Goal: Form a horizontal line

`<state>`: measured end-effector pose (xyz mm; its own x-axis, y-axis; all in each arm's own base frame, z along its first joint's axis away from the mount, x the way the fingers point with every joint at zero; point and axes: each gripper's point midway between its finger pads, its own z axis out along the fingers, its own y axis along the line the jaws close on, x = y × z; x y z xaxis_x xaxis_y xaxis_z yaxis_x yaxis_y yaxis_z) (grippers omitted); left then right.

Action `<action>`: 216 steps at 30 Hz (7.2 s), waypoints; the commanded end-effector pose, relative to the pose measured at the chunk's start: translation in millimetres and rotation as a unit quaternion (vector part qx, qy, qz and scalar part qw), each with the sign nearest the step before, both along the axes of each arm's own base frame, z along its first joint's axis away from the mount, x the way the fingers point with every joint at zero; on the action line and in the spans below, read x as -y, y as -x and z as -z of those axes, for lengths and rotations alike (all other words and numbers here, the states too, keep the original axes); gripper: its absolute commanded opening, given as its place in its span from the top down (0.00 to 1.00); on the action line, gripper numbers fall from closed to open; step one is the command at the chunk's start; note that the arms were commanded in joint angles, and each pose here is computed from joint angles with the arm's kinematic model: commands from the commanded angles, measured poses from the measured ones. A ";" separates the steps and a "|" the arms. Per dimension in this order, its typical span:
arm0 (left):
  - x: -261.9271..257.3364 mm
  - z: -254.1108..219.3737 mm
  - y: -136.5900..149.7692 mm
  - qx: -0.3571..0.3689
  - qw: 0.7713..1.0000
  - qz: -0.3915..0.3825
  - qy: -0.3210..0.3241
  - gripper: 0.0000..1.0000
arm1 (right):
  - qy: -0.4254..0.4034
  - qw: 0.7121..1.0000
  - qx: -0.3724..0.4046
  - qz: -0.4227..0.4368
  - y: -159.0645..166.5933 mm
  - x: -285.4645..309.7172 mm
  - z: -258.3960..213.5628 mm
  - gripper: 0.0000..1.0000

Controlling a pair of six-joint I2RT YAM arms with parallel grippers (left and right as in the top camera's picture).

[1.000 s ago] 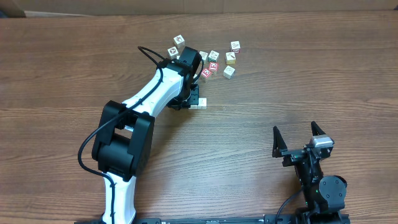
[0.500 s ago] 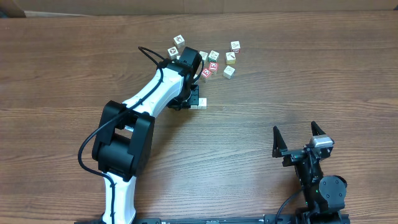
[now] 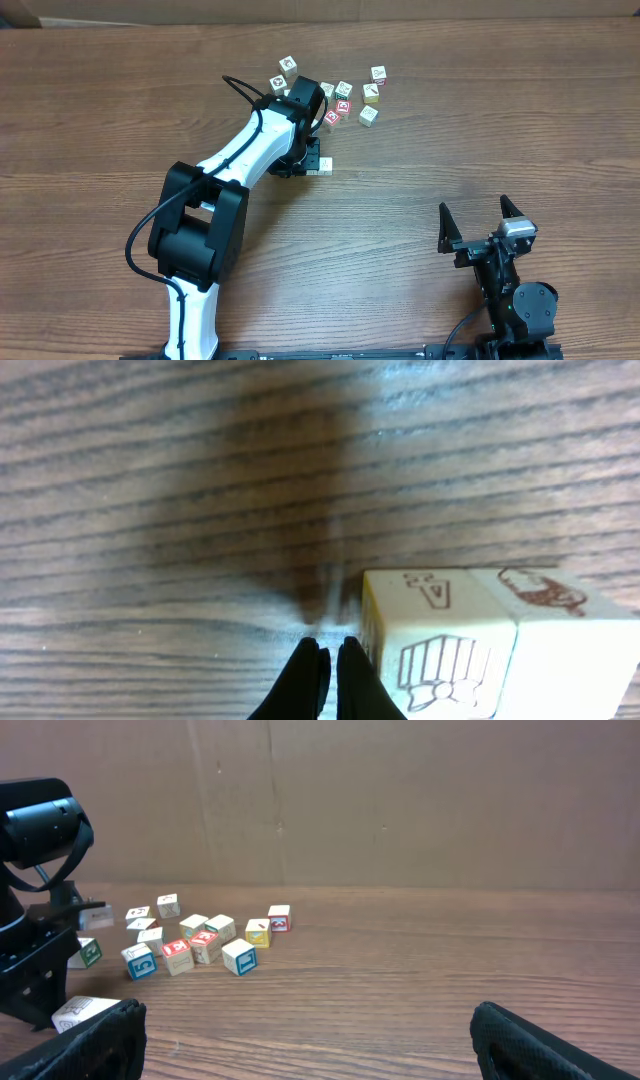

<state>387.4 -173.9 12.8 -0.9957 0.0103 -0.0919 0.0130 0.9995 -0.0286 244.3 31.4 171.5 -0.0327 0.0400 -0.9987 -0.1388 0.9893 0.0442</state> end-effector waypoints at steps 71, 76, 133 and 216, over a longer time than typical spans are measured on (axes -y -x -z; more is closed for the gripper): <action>69.5 -71.4 9.0 0.059 0.991 0.118 -0.013 0.96 | 0.002 1.000 0.001 -0.002 -0.2 -0.8 2.2 0.00; 25.8 -140.7 -36.0 0.125 0.991 0.046 0.017 0.96 | 0.002 1.000 0.001 -0.002 -0.2 -0.8 2.2 0.00; -223.6 -171.4 -45.0 0.098 0.964 -0.247 0.005 0.00 | -0.076 0.992 -0.101 -0.029 23.0 -11.0 -172.4 0.00; -223.7 -171.7 -45.8 0.100 0.964 -0.247 0.006 0.00 | 0.056 0.801 -0.596 0.016 -148.7 -251.6 162.9 0.34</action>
